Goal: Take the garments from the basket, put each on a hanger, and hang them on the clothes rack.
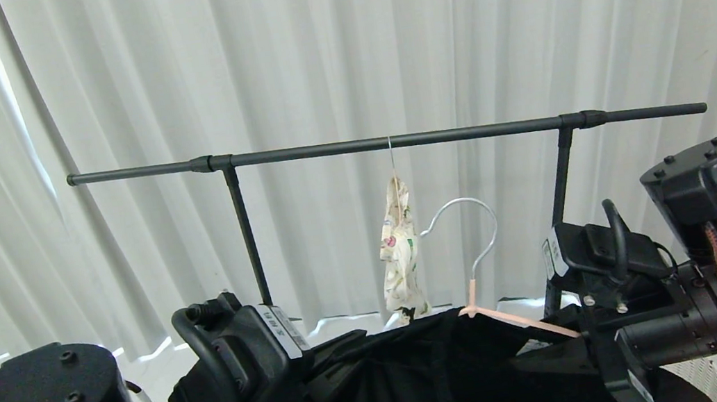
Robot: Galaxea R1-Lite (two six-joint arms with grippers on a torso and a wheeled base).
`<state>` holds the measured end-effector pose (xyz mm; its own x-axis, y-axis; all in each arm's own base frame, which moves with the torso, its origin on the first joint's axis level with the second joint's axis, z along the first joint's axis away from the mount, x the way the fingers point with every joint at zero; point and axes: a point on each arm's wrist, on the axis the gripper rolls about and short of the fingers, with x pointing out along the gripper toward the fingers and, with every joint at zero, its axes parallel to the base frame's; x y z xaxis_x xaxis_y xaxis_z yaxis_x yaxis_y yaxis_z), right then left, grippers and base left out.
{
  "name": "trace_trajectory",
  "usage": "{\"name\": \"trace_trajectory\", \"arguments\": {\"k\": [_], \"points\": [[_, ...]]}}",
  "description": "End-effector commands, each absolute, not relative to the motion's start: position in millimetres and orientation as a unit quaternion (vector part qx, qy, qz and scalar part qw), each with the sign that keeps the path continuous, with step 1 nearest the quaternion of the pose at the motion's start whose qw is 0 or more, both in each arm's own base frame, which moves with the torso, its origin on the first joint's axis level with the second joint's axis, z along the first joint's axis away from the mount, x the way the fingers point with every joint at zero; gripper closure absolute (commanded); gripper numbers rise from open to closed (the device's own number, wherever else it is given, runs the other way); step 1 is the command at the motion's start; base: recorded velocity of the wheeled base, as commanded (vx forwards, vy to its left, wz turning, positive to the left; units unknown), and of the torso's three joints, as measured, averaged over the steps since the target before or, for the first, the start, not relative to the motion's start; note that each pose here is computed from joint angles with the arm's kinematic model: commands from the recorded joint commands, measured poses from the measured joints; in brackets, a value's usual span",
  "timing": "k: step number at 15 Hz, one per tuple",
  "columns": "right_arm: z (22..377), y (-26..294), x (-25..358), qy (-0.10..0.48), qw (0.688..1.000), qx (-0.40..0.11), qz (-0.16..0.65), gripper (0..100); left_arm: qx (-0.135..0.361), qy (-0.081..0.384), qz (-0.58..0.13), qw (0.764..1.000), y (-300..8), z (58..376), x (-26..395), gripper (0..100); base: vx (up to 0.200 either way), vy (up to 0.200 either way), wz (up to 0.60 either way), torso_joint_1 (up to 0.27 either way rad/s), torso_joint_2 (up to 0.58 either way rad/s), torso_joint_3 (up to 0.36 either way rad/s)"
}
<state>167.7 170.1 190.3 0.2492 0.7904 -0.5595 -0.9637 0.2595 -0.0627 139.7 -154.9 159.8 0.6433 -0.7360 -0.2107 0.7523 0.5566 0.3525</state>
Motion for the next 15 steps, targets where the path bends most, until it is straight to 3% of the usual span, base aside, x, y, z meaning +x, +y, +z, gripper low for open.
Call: {"name": "trace_trajectory", "arguments": {"k": [1,6,7,15], "points": [[190.6,169.9,167.9,0.214,0.764,-0.202,0.574,100,0.208,0.019,-0.421,0.882,-154.6,159.9,139.6,100,0.0,0.0,0.0,0.0,0.0,0.0],[195.0,169.1,173.7,0.186,0.779,-0.199,0.565,100,0.21,0.018,-0.419,0.883,-155.2,158.9,140.7,100,0.0,0.0,0.0,0.0,0.0,0.0],[195.5,169.1,174.2,0.183,0.78,-0.199,0.564,100,0.21,0.019,-0.417,0.884,-155.3,158.5,140.9,0,0.0,0.0,0.0,0.0,0.0,0.0],[209.2,152.5,178.4,0.152,0.808,-0.19,0.537,100,0.204,0.026,-0.366,0.907,-141.0,159.1,157.1,0,0.0,0.0,0.0,0.0,0.0,0.0]]}}
